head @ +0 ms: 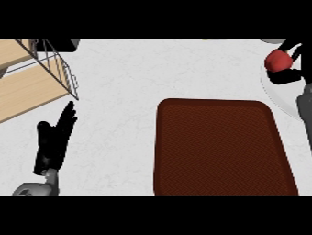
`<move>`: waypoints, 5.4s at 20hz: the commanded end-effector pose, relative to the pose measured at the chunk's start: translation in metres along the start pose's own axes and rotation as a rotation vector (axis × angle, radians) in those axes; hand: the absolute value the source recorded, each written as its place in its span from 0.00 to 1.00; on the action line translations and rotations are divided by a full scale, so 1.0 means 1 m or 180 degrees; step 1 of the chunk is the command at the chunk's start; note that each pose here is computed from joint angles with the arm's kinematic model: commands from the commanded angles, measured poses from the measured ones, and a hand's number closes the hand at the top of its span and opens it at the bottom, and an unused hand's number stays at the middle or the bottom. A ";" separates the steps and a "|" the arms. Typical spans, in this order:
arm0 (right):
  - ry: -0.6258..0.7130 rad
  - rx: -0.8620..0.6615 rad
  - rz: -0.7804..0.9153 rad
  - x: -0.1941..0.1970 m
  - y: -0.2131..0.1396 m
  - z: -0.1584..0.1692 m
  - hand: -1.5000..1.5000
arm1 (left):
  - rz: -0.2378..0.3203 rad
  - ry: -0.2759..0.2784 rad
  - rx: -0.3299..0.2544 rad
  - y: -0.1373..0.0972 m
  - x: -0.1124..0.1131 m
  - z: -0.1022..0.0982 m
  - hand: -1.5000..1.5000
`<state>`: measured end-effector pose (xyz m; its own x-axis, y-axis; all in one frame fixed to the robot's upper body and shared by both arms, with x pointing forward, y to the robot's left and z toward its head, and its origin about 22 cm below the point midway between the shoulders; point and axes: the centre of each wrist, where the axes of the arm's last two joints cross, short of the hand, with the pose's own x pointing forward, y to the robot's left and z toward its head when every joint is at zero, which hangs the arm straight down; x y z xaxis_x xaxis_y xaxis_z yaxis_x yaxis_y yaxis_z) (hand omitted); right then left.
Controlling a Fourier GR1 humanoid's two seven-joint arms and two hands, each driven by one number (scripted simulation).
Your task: Pick the bell pepper from the tray and place it in the plate
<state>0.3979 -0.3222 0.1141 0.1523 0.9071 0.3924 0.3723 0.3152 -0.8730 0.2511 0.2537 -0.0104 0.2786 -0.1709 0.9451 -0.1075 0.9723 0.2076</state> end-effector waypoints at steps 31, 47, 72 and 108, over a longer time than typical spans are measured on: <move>0.1223 0.1378 0.0044 -0.161 -0.018 0.012 0.00 | -0.0033 -0.0094 -0.0199 -0.024 0.008 -0.004 0.50; 0.0562 0.0203 -0.2569 -0.190 -0.064 0.012 0.00 | 0.0038 -0.0085 -0.0071 -0.014 -0.003 0.004 0.50; 0.0578 0.0180 -0.2361 -0.223 -0.028 0.063 0.00 | 0.0045 -0.0076 -0.0096 -0.024 0.006 -0.002 0.50; 0.1111 -0.0355 -0.1962 -0.279 -0.070 0.110 0.00 | 0.0058 -0.0097 -0.0146 -0.014 0.005 -0.004 0.50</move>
<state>0.2289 -0.5654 0.0326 0.1495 0.4337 0.8886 0.5585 0.7046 -0.4378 0.2584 0.2405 -0.0084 0.2512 -0.1629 0.9541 -0.0708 0.9800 0.1860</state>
